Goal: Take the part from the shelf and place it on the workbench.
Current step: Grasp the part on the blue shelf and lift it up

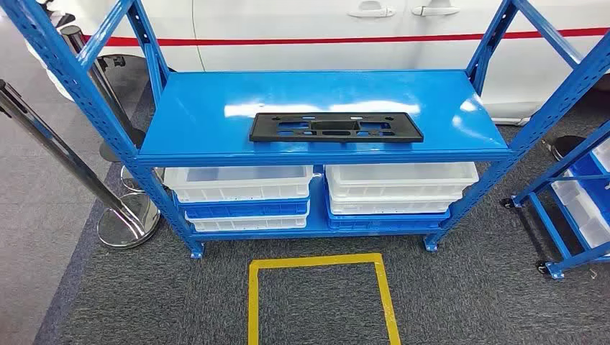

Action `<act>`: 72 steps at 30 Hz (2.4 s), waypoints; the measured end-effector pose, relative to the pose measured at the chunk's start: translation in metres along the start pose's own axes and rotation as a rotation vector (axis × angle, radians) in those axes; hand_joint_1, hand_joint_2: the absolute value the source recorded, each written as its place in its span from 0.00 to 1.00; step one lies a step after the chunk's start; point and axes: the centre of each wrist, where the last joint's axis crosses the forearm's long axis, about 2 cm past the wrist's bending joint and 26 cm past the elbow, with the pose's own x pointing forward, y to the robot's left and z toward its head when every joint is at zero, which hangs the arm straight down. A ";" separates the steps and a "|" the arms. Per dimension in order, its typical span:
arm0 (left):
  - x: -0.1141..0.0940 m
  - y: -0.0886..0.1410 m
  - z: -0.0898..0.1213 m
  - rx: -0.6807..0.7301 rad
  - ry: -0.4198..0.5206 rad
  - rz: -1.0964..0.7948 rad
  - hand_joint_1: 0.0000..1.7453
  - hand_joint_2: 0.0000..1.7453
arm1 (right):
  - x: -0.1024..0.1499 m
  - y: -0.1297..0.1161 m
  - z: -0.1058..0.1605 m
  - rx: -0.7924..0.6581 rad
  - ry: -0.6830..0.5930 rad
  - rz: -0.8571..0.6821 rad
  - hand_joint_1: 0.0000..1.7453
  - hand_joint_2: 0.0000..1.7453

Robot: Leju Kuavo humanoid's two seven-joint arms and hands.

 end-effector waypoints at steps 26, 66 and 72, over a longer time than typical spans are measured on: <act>0.052 -0.014 -0.009 0.011 -0.154 -0.146 0.00 0.00 | 0.171 0.036 -0.017 -0.133 -0.695 0.204 0.00 1.00; 0.112 -0.035 -0.011 -0.040 -0.272 -0.257 0.00 0.00 | 0.414 0.114 0.132 -0.869 -1.737 0.991 0.00 1.00; 0.114 -0.036 -0.011 -0.051 -0.306 -0.261 0.00 0.00 | 0.411 0.124 0.130 -0.869 -1.725 1.042 0.00 1.00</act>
